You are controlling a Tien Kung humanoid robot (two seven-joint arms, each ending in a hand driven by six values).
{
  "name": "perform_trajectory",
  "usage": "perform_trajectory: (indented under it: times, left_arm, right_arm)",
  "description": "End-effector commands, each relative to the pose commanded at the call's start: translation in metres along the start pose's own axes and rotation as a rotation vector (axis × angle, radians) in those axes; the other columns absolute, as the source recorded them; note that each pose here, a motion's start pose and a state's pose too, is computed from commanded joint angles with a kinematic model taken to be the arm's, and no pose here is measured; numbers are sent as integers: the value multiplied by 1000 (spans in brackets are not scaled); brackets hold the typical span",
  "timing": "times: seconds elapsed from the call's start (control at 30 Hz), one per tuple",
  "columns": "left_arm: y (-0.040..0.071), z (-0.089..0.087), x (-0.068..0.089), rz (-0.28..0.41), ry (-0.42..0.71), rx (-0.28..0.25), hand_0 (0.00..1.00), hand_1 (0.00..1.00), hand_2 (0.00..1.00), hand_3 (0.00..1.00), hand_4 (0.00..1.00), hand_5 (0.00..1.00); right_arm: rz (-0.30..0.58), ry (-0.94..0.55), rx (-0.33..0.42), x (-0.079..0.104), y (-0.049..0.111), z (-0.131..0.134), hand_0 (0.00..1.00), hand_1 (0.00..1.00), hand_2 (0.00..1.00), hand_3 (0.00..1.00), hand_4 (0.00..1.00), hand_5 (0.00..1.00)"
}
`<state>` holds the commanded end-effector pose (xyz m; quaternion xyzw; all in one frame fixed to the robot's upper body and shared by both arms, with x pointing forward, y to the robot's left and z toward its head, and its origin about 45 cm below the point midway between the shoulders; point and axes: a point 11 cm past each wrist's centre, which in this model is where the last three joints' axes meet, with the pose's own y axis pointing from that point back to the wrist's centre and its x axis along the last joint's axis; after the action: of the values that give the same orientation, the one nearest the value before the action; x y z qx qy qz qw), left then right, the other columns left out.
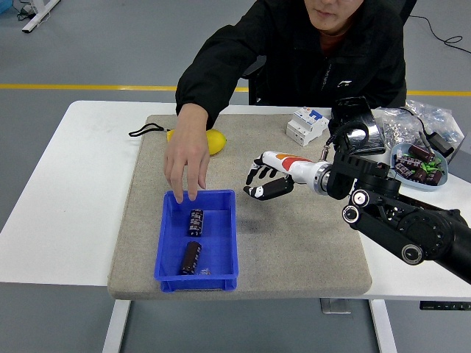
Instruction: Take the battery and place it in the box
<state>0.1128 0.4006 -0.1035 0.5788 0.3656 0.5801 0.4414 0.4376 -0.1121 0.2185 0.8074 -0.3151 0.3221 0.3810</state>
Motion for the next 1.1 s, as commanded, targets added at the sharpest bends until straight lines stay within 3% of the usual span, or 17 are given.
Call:
perform_trajectory:
  times: [0.63, 1.1]
  left_arm:
    - [1, 4, -1, -1, -8, -5, 721, 690, 669, 584, 631, 544]
    - [1, 7, -5, -6, 0, -13, 722, 690, 671, 585, 630, 542]
  right_arm:
    - [-27, -4, -113, -10, -7, 39, 726, 723, 747, 581, 698, 484]
    - [-13, -22, -216, -6, -2, 79, 724, 719, 743, 570, 701, 477]
